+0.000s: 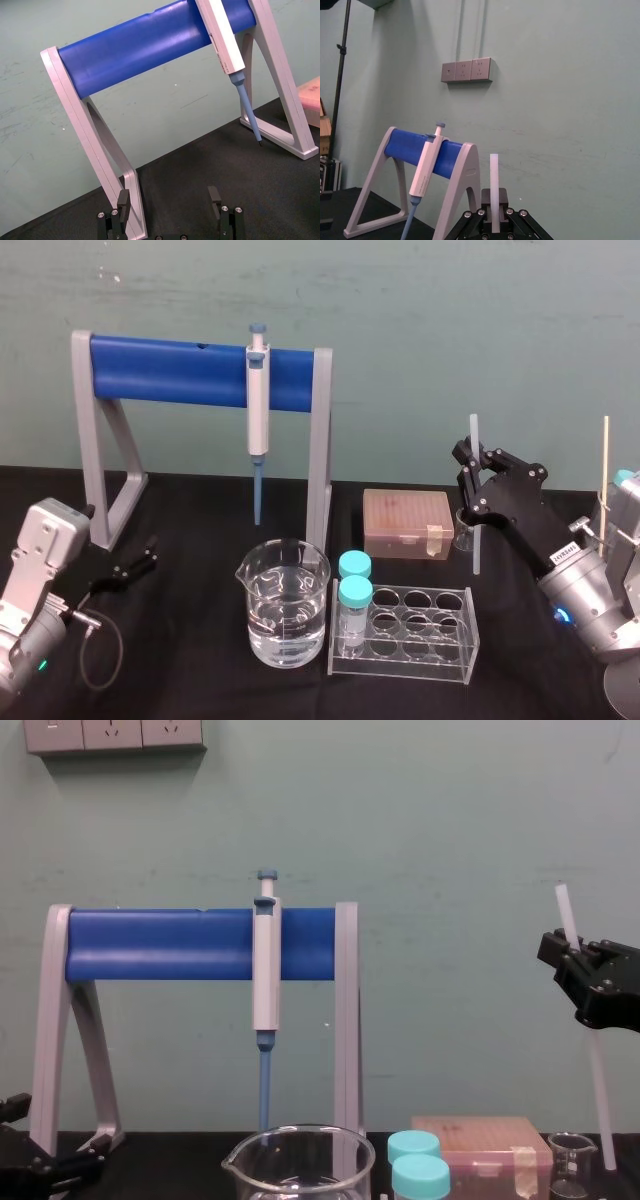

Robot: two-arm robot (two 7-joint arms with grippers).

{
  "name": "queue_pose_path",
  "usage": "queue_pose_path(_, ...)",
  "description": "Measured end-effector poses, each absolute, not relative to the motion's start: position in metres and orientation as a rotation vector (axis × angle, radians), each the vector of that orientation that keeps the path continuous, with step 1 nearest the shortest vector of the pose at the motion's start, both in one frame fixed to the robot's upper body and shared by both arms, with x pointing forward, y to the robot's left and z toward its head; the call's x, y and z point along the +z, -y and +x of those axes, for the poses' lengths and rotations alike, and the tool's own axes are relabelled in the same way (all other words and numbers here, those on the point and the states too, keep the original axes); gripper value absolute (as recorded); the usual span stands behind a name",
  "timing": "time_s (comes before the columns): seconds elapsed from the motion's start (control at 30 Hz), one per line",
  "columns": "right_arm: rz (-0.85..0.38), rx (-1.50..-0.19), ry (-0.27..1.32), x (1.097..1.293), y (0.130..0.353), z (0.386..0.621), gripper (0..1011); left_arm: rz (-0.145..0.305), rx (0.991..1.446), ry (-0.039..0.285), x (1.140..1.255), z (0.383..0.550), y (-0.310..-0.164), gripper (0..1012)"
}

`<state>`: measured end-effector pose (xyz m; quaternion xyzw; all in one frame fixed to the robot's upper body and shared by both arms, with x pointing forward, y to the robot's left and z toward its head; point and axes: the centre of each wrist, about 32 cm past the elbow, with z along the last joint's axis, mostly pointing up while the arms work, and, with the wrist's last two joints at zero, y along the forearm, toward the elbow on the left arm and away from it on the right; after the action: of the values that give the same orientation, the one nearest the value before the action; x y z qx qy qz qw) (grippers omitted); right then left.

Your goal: Pick up the stirring rod with one hand, then place it down.

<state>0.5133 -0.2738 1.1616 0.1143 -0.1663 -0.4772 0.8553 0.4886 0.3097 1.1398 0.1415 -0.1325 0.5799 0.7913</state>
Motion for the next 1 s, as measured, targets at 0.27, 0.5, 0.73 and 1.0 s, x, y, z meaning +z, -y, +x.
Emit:
queue_pose_path(0.27,0.24,-1.003,0.35,1.1616,0.2738,0.5133,72,0.304,1.248,0.285,1.1398,0.4886,-0.3096,1000)
queue_pose_path(0.5,0.24,-1.003,0.35,1.1616,0.2738,0.5133,72,0.304,1.248,0.285,1.1398,0.4886,-0.3097,1000)
queue_pose_path(0.73,0.24,-1.003,0.35,1.1616,0.2738,0.5133,72,0.304,1.248,0.285,1.1398,0.4886,-0.3097,1000)
queue_pose_path(1.0,0.24,-1.003,0.35,1.1616,0.2738,0.5133,72,0.304,1.248,0.285,1.1398,0.4886,-0.3097,1000)
